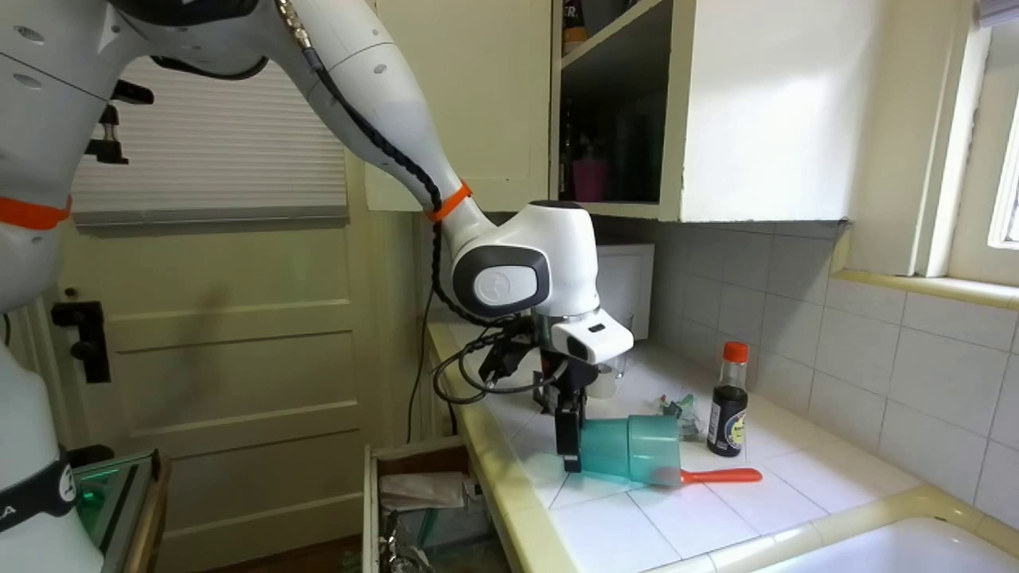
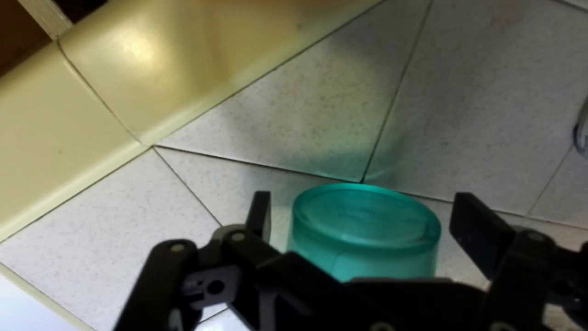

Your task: Put the blue cup on the middle shelf of the cabinet on the right.

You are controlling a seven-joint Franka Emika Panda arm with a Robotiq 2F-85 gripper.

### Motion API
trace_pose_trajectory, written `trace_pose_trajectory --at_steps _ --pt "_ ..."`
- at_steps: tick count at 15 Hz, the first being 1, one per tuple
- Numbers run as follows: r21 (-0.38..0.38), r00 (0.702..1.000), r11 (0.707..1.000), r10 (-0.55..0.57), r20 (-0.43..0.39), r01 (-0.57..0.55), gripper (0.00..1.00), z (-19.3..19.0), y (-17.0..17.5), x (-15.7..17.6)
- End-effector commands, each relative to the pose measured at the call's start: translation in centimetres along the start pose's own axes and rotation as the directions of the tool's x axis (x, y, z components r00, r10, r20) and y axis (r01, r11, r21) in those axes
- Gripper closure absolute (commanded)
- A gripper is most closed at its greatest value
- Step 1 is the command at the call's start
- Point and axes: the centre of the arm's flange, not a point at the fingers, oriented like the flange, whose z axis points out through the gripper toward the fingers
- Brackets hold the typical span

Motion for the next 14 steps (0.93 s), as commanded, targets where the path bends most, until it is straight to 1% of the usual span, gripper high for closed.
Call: trace_pose_trajectory --at_steps 1,14 --pt "-0.001 1.0 1.0 0.013 -0.002 -0.013 0.0 0.0 -0.1 0.0" --pt "-0.006 0.999 0.999 0.037 -0.009 -0.037 0.0 -0.3 -0.2 1.2"
